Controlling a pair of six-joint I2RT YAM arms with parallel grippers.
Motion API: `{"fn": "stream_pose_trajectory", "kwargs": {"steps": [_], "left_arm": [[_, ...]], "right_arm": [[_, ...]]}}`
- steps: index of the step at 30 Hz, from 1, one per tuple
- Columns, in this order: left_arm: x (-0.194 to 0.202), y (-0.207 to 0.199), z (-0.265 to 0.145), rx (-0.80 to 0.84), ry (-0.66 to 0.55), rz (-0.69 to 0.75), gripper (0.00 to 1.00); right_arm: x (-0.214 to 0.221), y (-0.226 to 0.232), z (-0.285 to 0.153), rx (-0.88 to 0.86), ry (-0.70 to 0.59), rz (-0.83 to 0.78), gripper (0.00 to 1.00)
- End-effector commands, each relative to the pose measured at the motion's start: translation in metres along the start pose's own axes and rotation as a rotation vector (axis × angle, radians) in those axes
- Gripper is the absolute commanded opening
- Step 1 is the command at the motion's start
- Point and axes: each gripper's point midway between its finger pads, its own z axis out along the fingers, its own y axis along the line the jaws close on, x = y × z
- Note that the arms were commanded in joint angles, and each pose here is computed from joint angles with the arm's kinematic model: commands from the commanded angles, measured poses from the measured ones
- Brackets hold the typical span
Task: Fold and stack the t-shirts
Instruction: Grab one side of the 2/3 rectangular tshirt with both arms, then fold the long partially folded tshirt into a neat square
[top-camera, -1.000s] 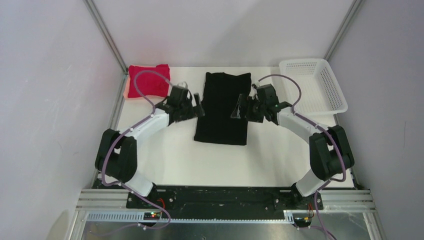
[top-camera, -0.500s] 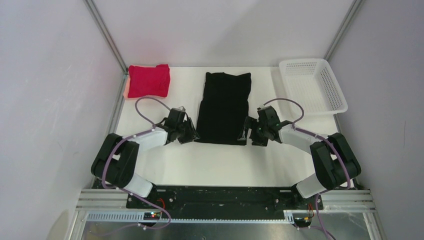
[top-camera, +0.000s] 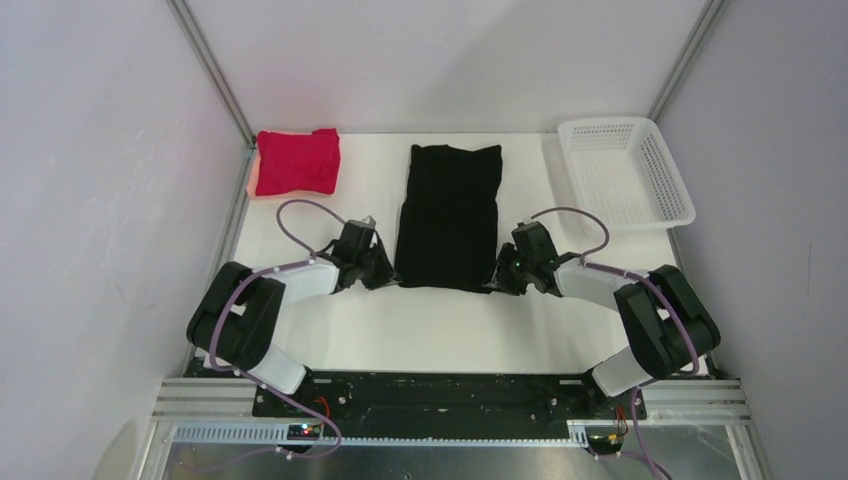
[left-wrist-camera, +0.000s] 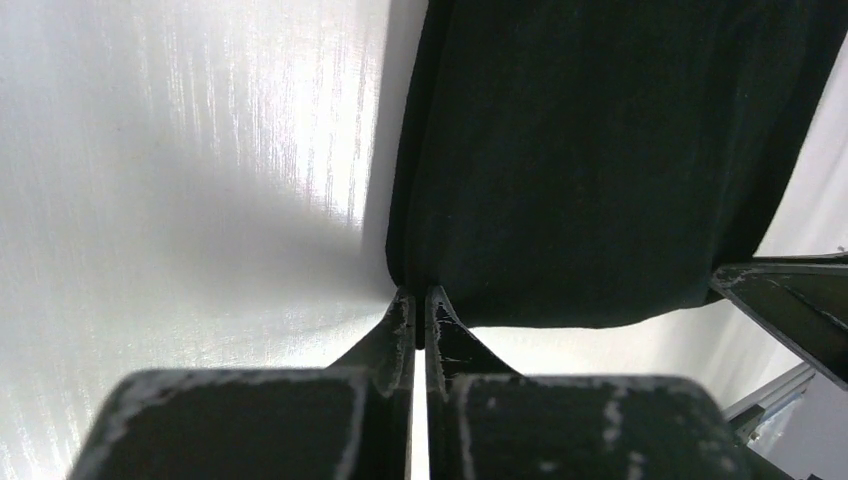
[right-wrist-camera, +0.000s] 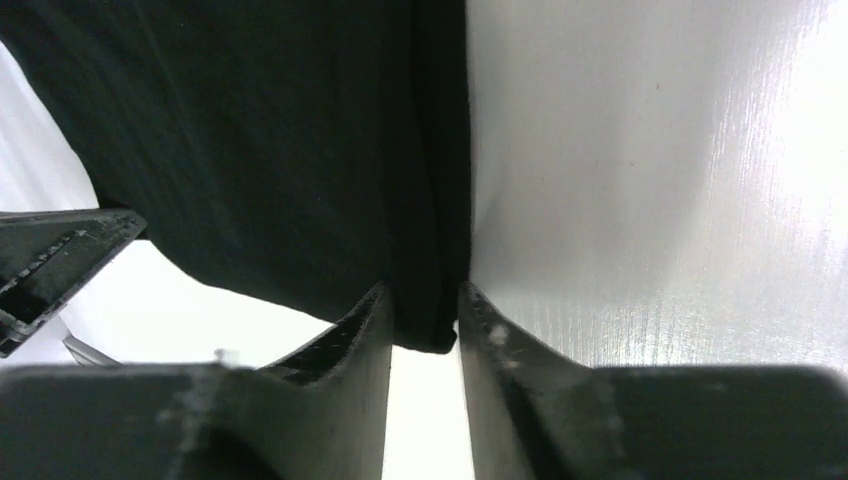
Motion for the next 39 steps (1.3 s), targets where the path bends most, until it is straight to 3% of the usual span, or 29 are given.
{"fn": "stream_pose_trajectory", "kwargs": {"steps": [1,3,10,15,21,23,30,33,39], "left_arm": [[0.010,0.014,0.003,-0.057,0.007,0.007,0.00],[0.010,0.014,0.000,-0.054,-0.010,0.019,0.00],[0.040,0.022,-0.020,-0.050,-0.017,0.051,0.00],[0.084,0.052,-0.038,-0.109,0.003,0.045,0.00],[0.128,0.030,-0.069,0.015,-0.021,0.062,0.00],[0.127,0.022,-0.080,0.071,-0.065,0.069,0.00],[0.081,-0.072,-0.161,0.439,-0.257,0.218,0.00],[0.059,-0.093,-0.188,0.487,-0.351,0.249,0.00],[0.005,-0.114,-0.202,0.351,-0.529,0.283,0.00]], "right_arm": [[0.002,-0.004,0.009,0.007,-0.017,0.030,0.17],[0.003,-0.004,0.007,0.004,-0.015,0.017,0.01],[0.037,-0.004,-0.017,-0.029,0.050,-0.099,0.00],[0.103,-0.024,-0.043,-0.028,0.175,-0.182,0.00],[0.148,-0.019,-0.084,-0.105,0.228,-0.277,0.00],[0.149,-0.011,-0.099,-0.149,0.208,-0.299,0.00],[0.125,0.037,-0.158,-0.343,0.110,-0.397,0.00],[0.114,0.043,-0.173,-0.340,0.090,-0.421,0.00],[0.039,0.057,-0.203,-0.251,-0.155,-0.407,0.00]]}}
